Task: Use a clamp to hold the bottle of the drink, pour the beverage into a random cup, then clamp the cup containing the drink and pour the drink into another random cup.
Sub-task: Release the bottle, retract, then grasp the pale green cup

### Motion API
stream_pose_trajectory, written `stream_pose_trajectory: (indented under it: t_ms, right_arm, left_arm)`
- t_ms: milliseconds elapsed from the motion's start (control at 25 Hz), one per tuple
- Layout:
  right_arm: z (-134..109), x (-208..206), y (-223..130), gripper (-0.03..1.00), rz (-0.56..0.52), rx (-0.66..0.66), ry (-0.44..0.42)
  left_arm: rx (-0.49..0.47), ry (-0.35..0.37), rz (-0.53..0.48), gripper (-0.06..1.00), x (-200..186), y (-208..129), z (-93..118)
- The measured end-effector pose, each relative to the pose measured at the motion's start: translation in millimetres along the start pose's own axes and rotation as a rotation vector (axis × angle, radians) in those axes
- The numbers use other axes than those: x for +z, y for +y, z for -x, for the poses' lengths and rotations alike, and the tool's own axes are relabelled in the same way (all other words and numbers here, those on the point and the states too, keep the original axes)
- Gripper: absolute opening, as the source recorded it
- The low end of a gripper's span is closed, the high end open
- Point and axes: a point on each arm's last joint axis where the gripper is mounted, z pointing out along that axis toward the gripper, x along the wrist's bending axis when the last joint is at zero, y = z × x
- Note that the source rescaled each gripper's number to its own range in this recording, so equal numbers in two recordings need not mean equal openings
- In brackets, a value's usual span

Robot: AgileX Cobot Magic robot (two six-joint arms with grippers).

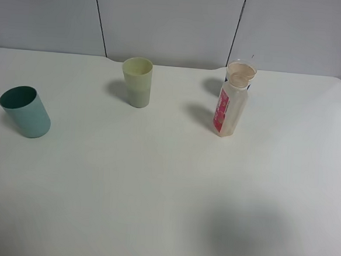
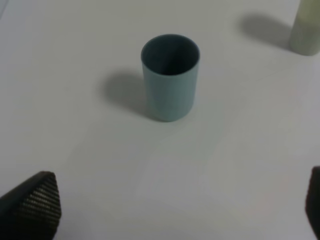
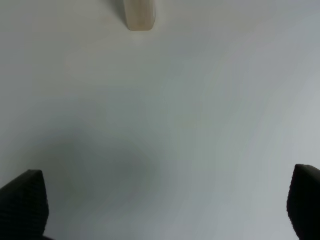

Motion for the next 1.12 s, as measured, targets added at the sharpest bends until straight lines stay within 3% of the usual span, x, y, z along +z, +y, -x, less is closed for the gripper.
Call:
stream_pose_trajectory:
  t_ms: [240, 640, 1120]
  right_arm:
    - [0, -4, -20, 0.91, 0.064, -0.001, -0.013]
    - [0, 5, -14, 0.91, 0.155, -0.001, -0.011]
    - [0, 7, -14, 0.91, 0.163, 0.005, -0.015]
  left_arm:
    - [0.000, 0.000, 0.000, 1.00, 0, 0, 0]
    - [0.000, 0.000, 0.000, 1.00, 0, 0, 0]
    - [0.000, 0.000, 0.000, 1.00, 0, 0, 0]
